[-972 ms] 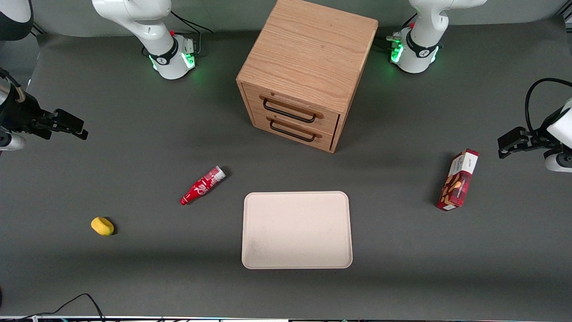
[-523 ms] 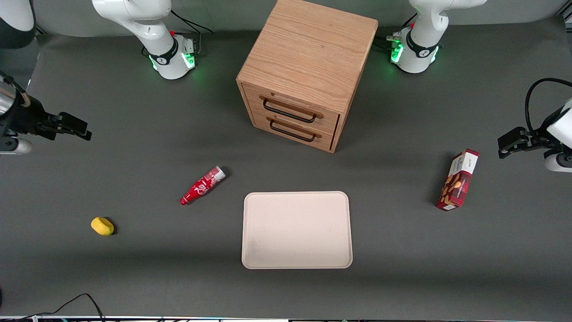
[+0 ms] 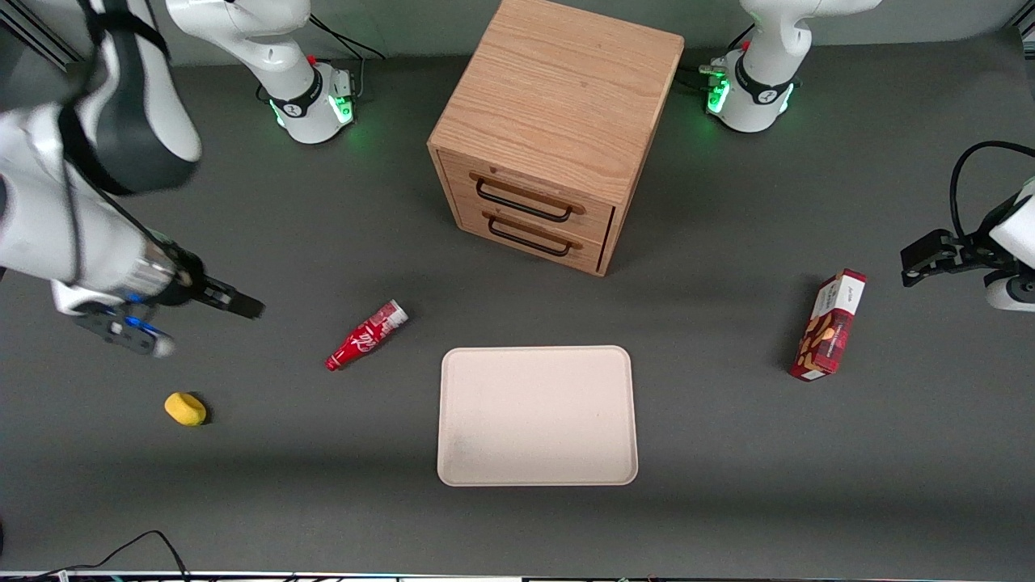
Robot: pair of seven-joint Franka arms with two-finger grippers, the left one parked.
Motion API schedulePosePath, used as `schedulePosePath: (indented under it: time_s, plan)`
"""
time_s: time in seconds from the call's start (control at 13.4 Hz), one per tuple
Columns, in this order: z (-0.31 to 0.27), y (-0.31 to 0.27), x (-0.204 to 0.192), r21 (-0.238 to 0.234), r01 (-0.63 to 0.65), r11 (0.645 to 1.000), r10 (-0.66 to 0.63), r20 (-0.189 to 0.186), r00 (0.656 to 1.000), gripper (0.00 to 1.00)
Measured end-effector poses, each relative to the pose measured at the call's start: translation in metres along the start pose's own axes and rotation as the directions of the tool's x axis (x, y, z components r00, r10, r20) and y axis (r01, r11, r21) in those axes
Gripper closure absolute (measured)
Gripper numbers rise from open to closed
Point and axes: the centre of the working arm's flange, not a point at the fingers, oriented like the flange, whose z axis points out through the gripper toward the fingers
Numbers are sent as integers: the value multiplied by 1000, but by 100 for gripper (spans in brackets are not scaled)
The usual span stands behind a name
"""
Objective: Place coke bottle on tray
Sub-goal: 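Move the right gripper down toward the red Coca-Cola bottle lying on the table, then close the right gripper around the bottle's body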
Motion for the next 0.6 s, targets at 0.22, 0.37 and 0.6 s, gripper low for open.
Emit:
schedulePosePath:
  time_s: [0.22, 0.37, 0.6]
  plan:
    - [72, -23, 0, 23, -124, 992, 124, -12, 992, 0]
    - [111, -25, -7, 49, -183, 982, 184, -27, 982, 0]
    - [161, -30, -22, 54, -282, 958, 283, -12, 959, 0]
